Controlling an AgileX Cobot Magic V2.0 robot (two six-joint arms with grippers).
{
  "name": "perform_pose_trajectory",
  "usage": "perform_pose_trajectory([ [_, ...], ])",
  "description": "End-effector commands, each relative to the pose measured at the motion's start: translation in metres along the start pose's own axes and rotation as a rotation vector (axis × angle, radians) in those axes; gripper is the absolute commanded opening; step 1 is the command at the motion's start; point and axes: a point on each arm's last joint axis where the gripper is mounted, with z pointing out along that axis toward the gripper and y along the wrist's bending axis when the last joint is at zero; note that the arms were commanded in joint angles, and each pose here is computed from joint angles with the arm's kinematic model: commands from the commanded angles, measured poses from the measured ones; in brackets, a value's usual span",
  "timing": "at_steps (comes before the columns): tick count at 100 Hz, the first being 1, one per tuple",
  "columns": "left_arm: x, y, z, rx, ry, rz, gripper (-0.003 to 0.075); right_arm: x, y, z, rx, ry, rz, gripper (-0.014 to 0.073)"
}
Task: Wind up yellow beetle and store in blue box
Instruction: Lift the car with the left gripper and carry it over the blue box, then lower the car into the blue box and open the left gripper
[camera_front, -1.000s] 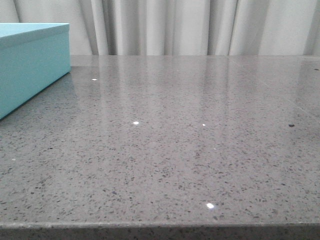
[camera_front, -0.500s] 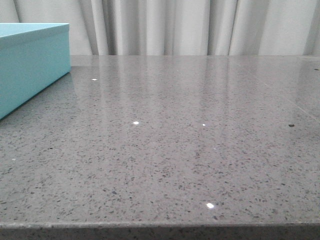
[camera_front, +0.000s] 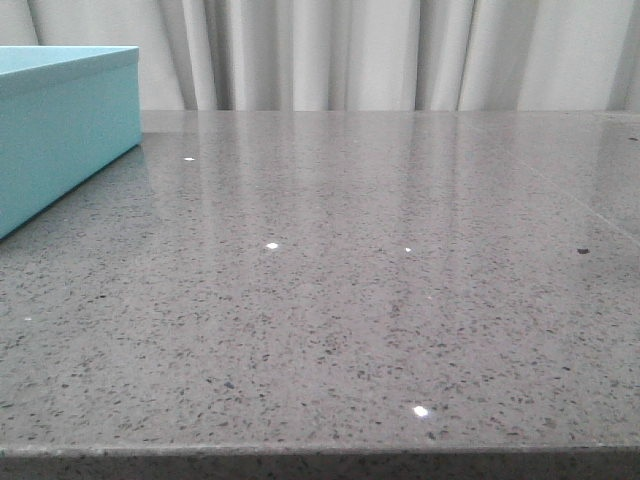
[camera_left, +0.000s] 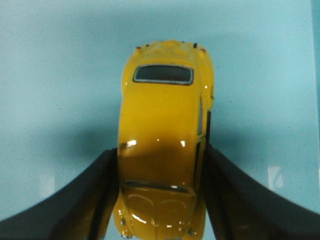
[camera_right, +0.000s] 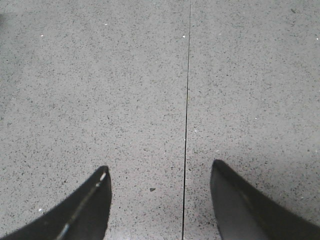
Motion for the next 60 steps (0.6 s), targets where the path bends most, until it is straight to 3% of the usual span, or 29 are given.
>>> perform_pose_trajectory([
  [1,-0.009,-0.001,-0.024,0.005,-0.119,-0.025,0.0367,-0.01,0.003,-0.011,-0.028,-0.104,-0.013,0.0443],
  [36,-0.009,-0.002,-0.034,0.008,-0.153,-0.027,0.0375,-0.011,0.003,-0.011,-0.029,-0.108,-0.013,0.0443],
  [60,-0.002,-0.004,-0.092,0.003,-0.341,-0.022,0.0345,-0.011,0.003,-0.018,-0.04,-0.157,-0.073,0.0443],
])
